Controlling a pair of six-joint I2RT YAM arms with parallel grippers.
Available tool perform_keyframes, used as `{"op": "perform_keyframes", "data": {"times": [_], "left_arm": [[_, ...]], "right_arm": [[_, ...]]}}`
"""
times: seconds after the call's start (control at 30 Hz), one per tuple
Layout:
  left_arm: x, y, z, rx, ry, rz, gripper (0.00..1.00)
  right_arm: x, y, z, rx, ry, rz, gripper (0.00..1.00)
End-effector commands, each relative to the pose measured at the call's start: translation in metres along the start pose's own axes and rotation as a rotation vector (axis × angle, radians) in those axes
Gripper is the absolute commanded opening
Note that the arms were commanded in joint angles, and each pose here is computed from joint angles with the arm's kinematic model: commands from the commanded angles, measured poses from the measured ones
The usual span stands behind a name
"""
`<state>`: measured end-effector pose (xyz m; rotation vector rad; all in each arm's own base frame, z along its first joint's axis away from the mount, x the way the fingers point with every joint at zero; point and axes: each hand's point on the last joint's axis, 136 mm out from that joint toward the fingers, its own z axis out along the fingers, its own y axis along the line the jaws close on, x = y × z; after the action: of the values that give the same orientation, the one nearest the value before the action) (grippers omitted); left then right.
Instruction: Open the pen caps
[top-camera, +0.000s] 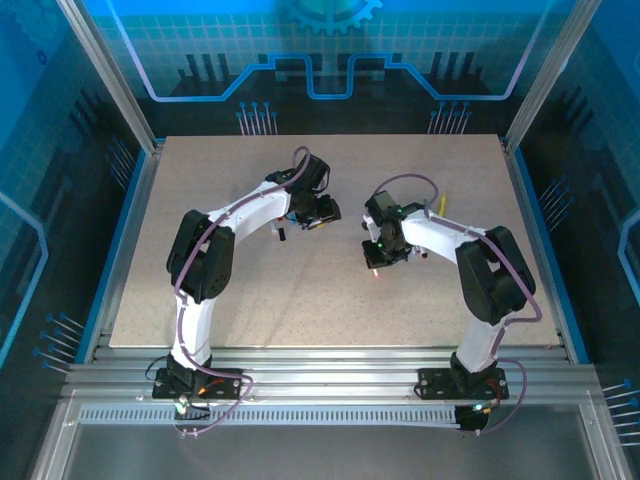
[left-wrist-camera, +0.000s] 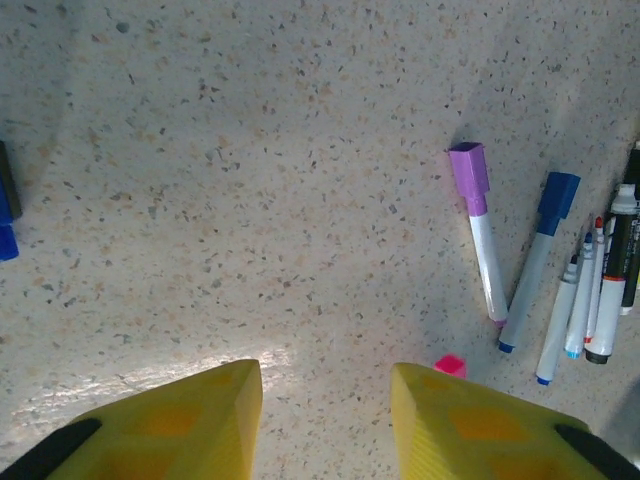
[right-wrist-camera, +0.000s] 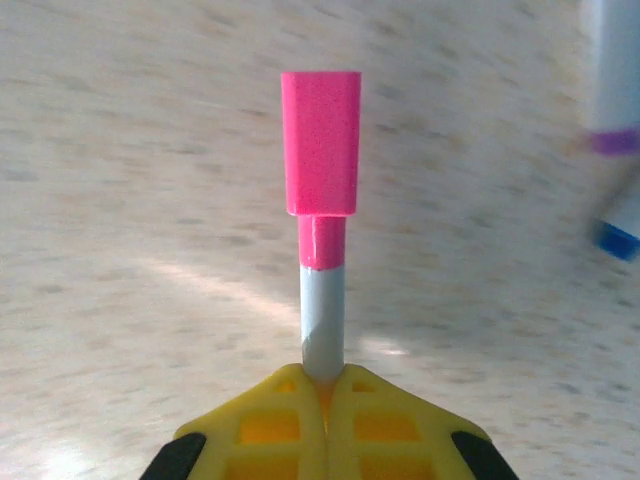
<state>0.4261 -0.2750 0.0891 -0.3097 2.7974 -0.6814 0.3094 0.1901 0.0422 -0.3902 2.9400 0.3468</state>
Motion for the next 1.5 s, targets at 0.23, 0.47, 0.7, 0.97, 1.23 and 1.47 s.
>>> {"op": "perform_keyframes", "data": {"times": [0.23, 0.47, 0.7, 0.97, 1.23, 1.47], "left_arm": [[0.004, -0.022, -0.018, 0.089, -0.005, -0.024, 0.46], [0.010, -0.027, -0.016, 0.094, 0.005, -0.017, 0.46], [0.012, -0.030, -0.017, 0.100, 0.004, -0.016, 0.45], [0.016, -0.029, -0.012, 0.100, 0.016, -0.014, 0.40], [0.016, -0.027, -0.011, 0.092, 0.016, -0.015, 0.00], [0.016, -0.031, -0.014, 0.106, 0.010, -0.013, 0.00]], "right_arm": [[-0.033, 0.075, -0.043, -0.329, -0.130, -0.031, 0.00], [-0.044, 0.086, -0.042, -0.360, -0.137, -0.024, 0.00], [-0.054, 0.086, -0.041, -0.356, -0.151, -0.008, 0.00], [-0.067, 0.093, -0.044, -0.386, -0.181, 0.013, 0.00], [-0.066, 0.094, -0.042, -0.395, -0.175, 0.015, 0.00], [-0.056, 0.091, -0.035, -0.399, -0.162, 0.021, 0.11]]}}
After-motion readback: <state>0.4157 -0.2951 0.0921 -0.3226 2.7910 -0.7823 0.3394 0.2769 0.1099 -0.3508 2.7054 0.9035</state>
